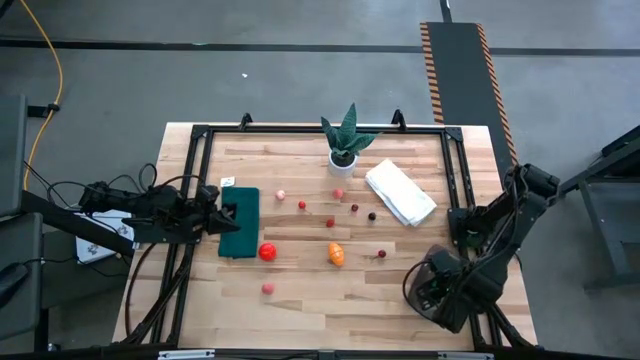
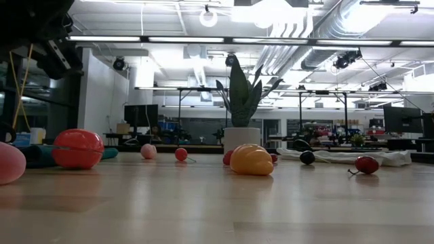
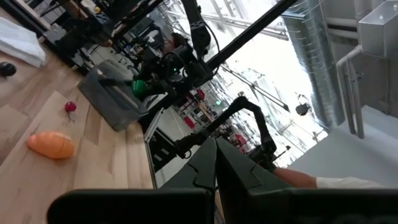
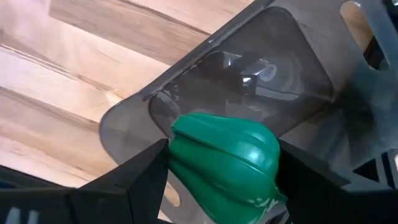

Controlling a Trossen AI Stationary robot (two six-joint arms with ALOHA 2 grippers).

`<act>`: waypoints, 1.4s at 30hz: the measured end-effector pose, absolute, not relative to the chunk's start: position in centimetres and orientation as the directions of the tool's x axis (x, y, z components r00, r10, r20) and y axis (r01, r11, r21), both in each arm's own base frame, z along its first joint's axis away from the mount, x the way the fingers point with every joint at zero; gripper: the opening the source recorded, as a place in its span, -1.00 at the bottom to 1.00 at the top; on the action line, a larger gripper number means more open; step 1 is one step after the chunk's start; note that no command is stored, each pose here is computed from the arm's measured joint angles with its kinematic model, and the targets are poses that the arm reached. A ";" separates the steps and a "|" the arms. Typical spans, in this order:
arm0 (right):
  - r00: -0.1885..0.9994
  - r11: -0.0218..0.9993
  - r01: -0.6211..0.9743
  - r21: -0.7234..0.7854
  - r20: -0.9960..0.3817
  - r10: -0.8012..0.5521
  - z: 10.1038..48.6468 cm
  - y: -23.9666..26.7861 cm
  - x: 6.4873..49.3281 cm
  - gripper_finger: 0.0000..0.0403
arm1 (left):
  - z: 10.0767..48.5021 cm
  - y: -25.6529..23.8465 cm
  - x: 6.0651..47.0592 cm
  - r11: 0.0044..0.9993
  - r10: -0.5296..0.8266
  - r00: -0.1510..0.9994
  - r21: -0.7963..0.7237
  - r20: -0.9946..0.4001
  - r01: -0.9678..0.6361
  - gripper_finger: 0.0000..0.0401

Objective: Pick and placing Produce into tupperware
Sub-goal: Put the green bell pepper into the black bin

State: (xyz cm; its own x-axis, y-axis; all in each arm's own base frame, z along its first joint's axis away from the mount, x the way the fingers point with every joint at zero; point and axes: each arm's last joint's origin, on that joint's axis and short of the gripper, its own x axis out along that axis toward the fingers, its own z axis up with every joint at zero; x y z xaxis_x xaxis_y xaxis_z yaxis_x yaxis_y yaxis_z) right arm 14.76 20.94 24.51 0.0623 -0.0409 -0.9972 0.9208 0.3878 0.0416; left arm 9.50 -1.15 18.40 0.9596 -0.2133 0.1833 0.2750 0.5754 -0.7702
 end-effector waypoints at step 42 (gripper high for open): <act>0.061 0.346 0.937 0.051 -0.998 -0.017 20.2 20.5 14.2 0.25 | 18.3 -1.2 9.5 0.576 -0.214 0.961 -0.772 0.176 0.270 -1.00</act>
State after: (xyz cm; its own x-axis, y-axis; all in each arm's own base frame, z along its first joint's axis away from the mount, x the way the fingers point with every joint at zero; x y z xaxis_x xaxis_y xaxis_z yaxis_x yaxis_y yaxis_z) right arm 14.23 20.50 20.16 0.0609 -0.0173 -0.9980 0.9369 0.3458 0.0512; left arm 9.51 -1.15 18.33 0.9608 -0.2141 0.1761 0.2698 0.5761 -0.7716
